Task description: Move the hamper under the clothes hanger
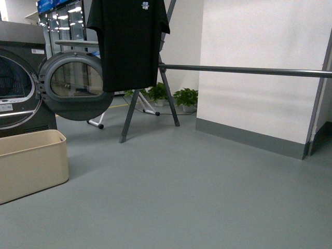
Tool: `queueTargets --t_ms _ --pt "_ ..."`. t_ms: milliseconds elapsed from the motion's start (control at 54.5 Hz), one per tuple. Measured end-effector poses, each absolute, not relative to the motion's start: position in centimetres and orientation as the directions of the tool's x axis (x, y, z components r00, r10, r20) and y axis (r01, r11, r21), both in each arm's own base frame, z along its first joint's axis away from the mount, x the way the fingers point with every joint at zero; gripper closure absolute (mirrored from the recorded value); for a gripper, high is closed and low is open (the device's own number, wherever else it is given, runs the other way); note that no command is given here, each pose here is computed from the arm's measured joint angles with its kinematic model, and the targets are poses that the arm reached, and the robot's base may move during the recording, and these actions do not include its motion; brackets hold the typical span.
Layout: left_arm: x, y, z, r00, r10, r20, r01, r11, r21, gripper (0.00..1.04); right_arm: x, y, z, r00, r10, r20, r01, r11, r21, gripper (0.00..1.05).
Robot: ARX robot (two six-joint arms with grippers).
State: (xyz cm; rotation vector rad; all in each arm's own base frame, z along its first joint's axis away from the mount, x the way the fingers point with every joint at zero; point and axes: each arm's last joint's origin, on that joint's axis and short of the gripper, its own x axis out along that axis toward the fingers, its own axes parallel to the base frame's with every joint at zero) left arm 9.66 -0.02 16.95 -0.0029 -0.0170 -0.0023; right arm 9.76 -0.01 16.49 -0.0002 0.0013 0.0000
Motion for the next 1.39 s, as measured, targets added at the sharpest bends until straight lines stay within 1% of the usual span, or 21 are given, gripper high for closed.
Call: queueTargets --t_ms 1394 --pt "9.69 -0.02 16.91 1.000 -0.002 0.012 0.002 1.000 -0.003 0.07 9.77 0.00 16.47 1.000 0.001 -0.003 -0.001 1.000 0.000 0.08"
